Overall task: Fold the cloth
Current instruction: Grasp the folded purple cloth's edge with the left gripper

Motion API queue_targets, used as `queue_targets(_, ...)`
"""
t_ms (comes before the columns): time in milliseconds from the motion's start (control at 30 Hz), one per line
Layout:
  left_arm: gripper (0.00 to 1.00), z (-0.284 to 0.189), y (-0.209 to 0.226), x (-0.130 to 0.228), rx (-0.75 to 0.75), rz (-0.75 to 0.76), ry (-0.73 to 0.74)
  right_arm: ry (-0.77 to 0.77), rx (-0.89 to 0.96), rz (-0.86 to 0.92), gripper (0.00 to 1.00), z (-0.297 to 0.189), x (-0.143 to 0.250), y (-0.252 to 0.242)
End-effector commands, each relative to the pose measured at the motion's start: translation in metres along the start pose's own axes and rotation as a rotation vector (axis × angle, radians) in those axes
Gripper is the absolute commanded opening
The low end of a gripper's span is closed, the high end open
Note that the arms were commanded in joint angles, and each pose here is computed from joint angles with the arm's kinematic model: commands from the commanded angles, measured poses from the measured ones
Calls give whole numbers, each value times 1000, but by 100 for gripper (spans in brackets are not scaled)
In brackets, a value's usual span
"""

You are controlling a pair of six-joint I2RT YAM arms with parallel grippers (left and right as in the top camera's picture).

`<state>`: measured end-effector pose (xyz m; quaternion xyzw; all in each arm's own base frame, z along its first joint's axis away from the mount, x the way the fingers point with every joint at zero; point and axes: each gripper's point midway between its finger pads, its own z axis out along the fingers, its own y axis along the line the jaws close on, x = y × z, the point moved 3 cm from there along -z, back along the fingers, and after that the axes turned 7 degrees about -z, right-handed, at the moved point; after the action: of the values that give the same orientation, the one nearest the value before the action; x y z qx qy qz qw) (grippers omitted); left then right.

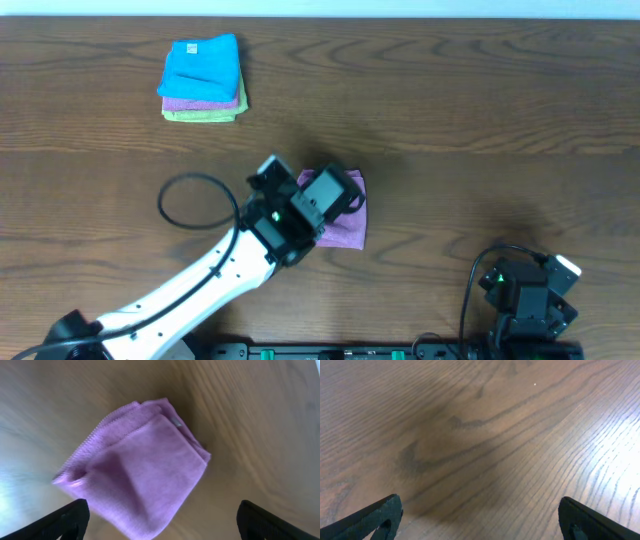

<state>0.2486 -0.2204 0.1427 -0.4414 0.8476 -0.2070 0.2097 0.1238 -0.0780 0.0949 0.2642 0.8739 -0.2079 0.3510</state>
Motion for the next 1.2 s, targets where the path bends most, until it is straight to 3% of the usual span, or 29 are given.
queue_targets(0, 95, 15, 9, 10, 46, -109, 55, -2, 21, -2, 99, 1, 1, -3)
queue_targets(300, 95, 27, 39, 32, -31, -353, 144, -2, 21, -3, 99, 1, 2, -3)
queue_targets(500, 95, 21, 59, 49, -109, -437, 142, -2, 21, -2, 99, 1, 1, -3)
queue_targets(1167, 95, 73, 88, 54, -157, -405, 55, -2, 21, -2, 99, 1, 1, -3)
